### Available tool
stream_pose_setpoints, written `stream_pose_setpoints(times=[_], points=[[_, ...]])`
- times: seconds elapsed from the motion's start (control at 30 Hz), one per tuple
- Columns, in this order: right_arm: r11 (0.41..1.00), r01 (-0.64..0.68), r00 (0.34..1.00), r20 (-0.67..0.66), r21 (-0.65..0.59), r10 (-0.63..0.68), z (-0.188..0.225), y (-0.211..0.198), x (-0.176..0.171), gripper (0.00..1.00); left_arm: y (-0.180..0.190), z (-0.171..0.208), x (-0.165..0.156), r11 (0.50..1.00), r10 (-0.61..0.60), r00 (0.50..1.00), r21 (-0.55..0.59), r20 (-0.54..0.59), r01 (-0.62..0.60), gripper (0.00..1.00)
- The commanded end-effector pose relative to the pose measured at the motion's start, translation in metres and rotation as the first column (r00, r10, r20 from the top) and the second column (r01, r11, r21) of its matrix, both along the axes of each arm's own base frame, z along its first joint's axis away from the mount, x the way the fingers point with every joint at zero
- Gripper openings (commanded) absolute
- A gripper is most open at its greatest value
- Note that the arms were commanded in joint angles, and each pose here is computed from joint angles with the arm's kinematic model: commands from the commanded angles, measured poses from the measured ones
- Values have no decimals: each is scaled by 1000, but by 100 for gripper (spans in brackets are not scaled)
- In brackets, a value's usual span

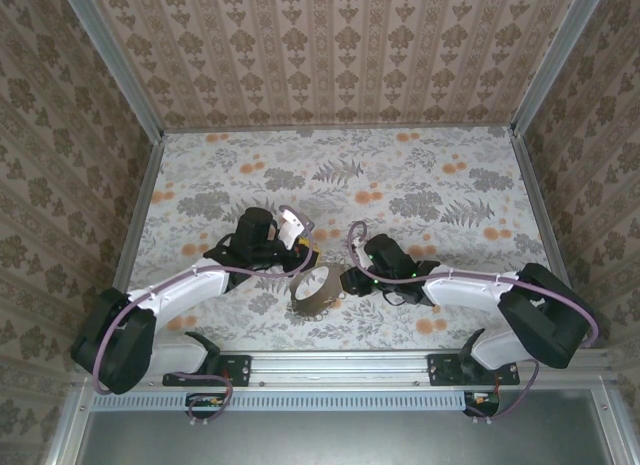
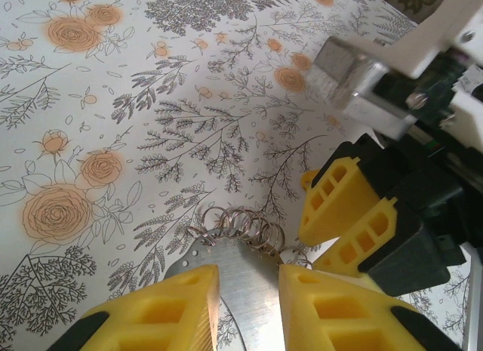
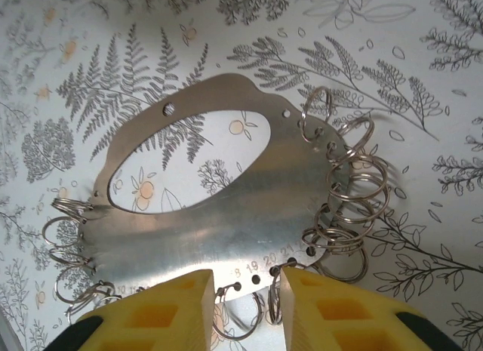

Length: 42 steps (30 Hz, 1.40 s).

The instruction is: Put the keys on the keyring

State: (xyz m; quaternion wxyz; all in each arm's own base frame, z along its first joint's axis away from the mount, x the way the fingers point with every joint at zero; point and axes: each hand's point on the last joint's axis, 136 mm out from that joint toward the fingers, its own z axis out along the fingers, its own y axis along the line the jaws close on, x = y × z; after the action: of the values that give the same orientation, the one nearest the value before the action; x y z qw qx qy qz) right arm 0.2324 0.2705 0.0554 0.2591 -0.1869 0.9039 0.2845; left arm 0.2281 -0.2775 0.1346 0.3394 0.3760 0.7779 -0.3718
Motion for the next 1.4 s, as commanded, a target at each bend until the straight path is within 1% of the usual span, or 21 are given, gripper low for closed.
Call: stream_pose_setpoints(times=[0.0,0.07,0.27,0.5,0.73,1.07,1.27,1.37], points=[[998,-15,1000,-14,-63,14,-6,-2,-3,36,0,6,-4,999,-8,1000,-32,4,8,28],[996,-12,1000,-26,-88,10,-10,-5,-4,38,0,8,-3,999,-9,1000,-35,9,9,28],[995,-18,999,-49,-100,13,-19,-2,-4,38,0,7,-4,999,-13,1000,-32,14,13,28],[995,-34,998,-52,-94,29,-21,6,-1,34,0,5,-7,1000,-17,1000,-12,27,17,28],[995,-37,997,-65,-95,30,-25,8,-1,26,0,5,-7,1000,-17,999,-10,28,17,28],[992,-45,997,-67,-115,37,-27,6,-4,25,1,7,-7,1000,-13,999,-8,38,13,28],[990,-51,997,-67,-128,43,-29,5,-6,15,2,8,-7,1000,-8,999,-8,40,8,28],[990,-51,997,-60,-134,43,-29,3,-5,12,2,8,-7,1000,-7,999,-6,41,7,28]])
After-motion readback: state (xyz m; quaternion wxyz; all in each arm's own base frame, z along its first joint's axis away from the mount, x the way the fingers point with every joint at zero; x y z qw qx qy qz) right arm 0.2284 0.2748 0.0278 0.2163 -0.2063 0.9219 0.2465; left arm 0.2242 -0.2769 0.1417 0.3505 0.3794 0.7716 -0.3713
